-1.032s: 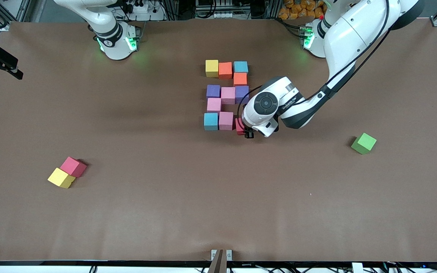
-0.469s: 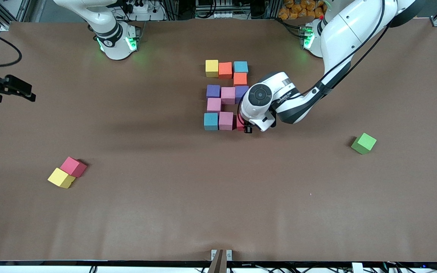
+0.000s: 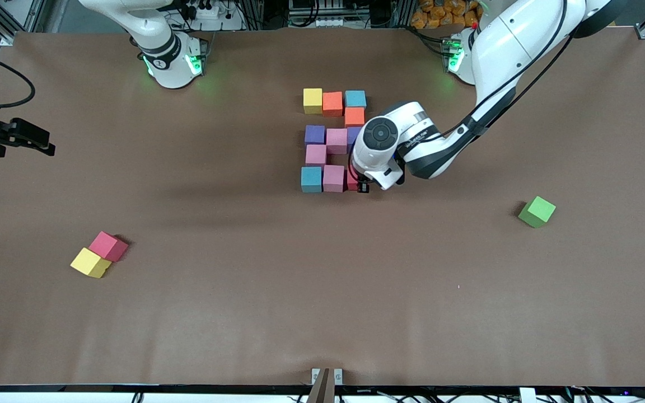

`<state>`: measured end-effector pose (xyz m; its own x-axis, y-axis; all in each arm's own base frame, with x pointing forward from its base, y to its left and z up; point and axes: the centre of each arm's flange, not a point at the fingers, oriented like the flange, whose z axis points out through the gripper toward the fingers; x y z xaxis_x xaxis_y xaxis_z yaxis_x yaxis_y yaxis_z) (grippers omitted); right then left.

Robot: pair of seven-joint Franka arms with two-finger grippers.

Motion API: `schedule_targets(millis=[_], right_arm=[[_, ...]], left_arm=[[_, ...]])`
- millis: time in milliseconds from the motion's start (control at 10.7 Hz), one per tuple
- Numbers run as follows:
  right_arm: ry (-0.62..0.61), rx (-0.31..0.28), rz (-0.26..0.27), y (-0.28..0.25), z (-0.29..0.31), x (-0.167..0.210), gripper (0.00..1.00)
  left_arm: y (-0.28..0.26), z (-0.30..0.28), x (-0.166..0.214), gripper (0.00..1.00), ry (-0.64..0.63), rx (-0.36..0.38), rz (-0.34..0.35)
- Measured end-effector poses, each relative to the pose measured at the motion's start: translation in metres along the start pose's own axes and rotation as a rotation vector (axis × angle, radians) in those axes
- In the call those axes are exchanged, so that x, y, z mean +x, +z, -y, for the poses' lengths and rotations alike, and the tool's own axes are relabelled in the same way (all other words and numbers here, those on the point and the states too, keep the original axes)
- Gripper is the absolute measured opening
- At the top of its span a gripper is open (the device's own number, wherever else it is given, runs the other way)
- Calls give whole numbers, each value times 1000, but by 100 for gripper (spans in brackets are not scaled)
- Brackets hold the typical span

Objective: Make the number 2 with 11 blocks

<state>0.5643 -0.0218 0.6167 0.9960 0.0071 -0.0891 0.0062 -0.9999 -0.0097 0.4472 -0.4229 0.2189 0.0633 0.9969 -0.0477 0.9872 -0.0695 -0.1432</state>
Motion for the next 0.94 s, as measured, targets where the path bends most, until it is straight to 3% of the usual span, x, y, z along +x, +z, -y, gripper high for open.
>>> schedule_targets(millis=[469,938], right_arm=[[9,2,-13,0,-11,7,100],[-24,52,-20,-1,-26,6,100]], left_arm=[[1,2,-2,60,34,-9,9],[0,2,-2,60,52,-14,14]])
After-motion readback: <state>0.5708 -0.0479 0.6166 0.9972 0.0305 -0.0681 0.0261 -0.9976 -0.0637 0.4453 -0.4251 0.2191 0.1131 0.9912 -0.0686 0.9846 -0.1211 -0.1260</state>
